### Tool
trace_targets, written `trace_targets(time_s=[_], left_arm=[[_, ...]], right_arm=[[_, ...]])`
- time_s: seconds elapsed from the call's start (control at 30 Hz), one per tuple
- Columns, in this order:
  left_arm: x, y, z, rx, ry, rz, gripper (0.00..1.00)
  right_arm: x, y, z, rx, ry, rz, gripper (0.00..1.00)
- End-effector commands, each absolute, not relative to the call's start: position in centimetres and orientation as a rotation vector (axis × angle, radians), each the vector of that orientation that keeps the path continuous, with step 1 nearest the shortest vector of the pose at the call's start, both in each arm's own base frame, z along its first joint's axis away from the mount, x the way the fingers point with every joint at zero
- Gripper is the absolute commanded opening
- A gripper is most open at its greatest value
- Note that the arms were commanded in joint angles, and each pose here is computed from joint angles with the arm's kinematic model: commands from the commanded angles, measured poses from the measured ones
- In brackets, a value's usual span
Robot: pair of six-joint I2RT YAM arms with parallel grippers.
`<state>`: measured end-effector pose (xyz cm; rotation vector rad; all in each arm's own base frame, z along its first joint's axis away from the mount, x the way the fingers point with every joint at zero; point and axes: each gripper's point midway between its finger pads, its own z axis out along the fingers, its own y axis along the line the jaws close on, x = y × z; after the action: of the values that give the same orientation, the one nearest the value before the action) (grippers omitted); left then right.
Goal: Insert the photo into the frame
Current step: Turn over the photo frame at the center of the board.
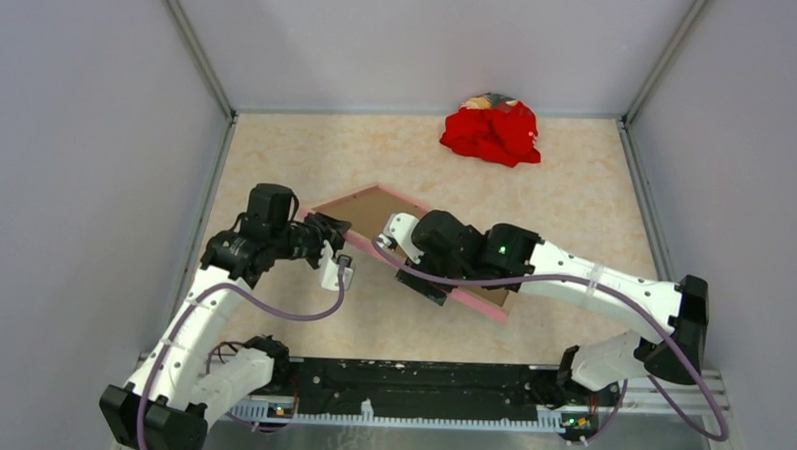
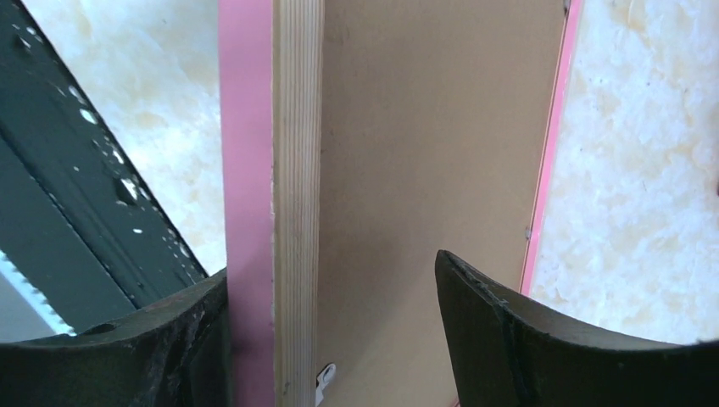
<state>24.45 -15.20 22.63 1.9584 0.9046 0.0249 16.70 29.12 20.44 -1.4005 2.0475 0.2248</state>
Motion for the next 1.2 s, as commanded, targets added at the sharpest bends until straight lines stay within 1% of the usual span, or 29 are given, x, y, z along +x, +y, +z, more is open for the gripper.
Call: trace_targets(time_s=[0.0, 0.07, 0.13, 0.23, 0.27, 0.33, 0.37, 0.4, 0.47, 0.5, 0.57, 0.7, 0.9, 1.03, 1.17], left_arm=[[24.6, -16.1, 27.0, 1.857, 0.831, 0.053, 0.01], [24.7, -16.1, 27.2, 1.852, 0.832, 0.049, 0.02], [24.7, -16.2, 27.5, 1.846, 0.832, 0.049, 0.05], [24.9, -16.2, 27.8, 1.829, 0.848, 0.042, 0.18], [25.0, -16.2, 28.0, 1.819, 0.859, 0.041, 0.24], [25.7, -16.3, 28.9, 1.766, 0.9, 0.031, 0.4], [26.1, -16.4, 29.6, 1.733, 0.918, 0.024, 0.46], [26.4, -16.5, 30.2, 1.703, 0.937, 0.011, 0.57], [27.0, -16.9, 31.3, 1.645, 0.989, -0.039, 0.96], [27.3, -17.0, 31.7, 1.615, 1.027, -0.072, 0.98], [27.8, -17.4, 33.4, 1.544, 1.086, -0.131, 0.99], [29.5, -17.3, 36.0, 1.376, 1.216, -0.236, 0.99], [32.4, -13.2, 38.9, 1.092, 1.403, -0.439, 0.99], [33.1, -10.5, 38.5, 0.988, 1.47, -0.476, 0.99], [32.7, -9.8, 36.2, 0.941, 1.512, -0.49, 0.99]], right_arm=[[17.6, 28.9, 19.9, -1.397, 2.0, 0.142, 0.7], [18.6, 28.5, 19.8, -1.346, 1.994, 0.068, 0.61], [20.1, 28.2, 21.0, -1.215, 1.979, 0.0, 0.49], [21.0, 28.5, 23.4, -1.125, 1.92, 0.018, 0.33], [21.1, 28.7, 24.4, -1.105, 1.903, 0.044, 0.31], [21.3, 29.3, 26.1, -1.074, 1.876, 0.079, 0.26], [21.3, 29.5, 26.9, -1.061, 1.866, 0.095, 0.23], [21.4, 29.9, 27.8, -1.05, 1.856, 0.116, 0.22], [21.5, 30.7, 29.6, -1.017, 1.851, 0.18, 0.2], [21.7, 31.0, 30.3, -0.997, 1.859, 0.215, 0.18], [22.0, 31.7, 31.3, -0.965, 1.882, 0.284, 0.14], [22.6, 33.4, 32.7, -0.898, 1.947, 0.437, 0.12], [24.4, 35.1, 35.3, -0.728, 2.039, 0.73, 0.08], [25.9, 34.7, 35.3, -0.575, 2.089, 0.917, 0.06], [27.6, 32.6, 33.8, -0.451, 2.116, 0.952, 0.05]])
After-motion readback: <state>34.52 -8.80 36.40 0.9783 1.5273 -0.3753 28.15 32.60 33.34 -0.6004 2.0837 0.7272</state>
